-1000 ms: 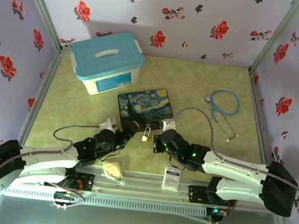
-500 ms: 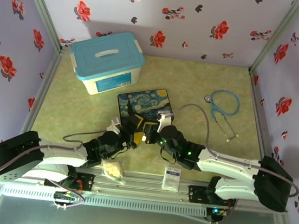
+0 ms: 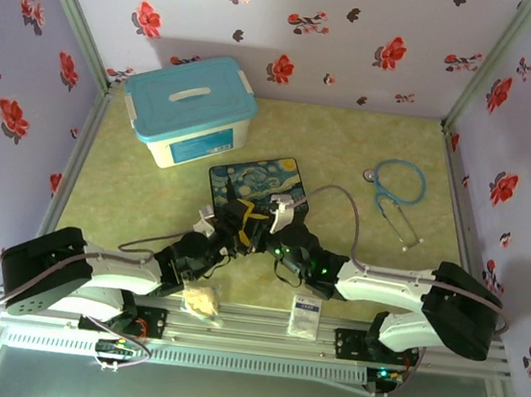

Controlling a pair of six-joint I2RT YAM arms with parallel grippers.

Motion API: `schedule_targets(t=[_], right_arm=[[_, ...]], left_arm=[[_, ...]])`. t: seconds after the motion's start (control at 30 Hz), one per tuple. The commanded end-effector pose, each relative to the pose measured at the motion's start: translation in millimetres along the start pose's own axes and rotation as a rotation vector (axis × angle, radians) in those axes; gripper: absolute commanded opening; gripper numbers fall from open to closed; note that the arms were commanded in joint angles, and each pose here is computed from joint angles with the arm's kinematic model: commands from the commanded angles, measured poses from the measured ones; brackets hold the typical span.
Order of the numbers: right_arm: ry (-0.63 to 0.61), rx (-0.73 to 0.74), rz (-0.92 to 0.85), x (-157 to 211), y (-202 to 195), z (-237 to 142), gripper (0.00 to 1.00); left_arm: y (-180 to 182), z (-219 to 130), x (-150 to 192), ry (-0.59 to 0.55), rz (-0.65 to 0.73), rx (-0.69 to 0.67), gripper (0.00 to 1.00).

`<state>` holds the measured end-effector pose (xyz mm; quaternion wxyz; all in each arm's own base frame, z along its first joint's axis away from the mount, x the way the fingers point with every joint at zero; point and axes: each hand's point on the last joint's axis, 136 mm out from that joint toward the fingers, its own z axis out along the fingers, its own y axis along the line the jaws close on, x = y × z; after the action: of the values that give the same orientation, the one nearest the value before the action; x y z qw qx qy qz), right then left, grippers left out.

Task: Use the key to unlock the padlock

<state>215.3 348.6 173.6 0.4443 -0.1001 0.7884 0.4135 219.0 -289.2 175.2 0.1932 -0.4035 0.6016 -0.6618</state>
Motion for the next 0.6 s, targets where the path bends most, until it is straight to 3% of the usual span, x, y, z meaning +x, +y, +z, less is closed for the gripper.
schedule_targets(t=[0.0, 0.4, 0.57], right_arm=[[-0.005, 0.011, 0.015, 4, -5, -6, 0.00], [0.006, 0.043, -0.012, 5, -14, -19, 0.00], [0.006, 0.035, 0.006, 9, -16, -19, 0.00]], left_arm=[[-6, -5, -7, -0.032, -0.004, 0.029, 0.79], [5, -2, -11, -0.027, 0.046, -0.006, 0.56], [7, 2, -10, -0.018, 0.060, -0.011, 0.38]])
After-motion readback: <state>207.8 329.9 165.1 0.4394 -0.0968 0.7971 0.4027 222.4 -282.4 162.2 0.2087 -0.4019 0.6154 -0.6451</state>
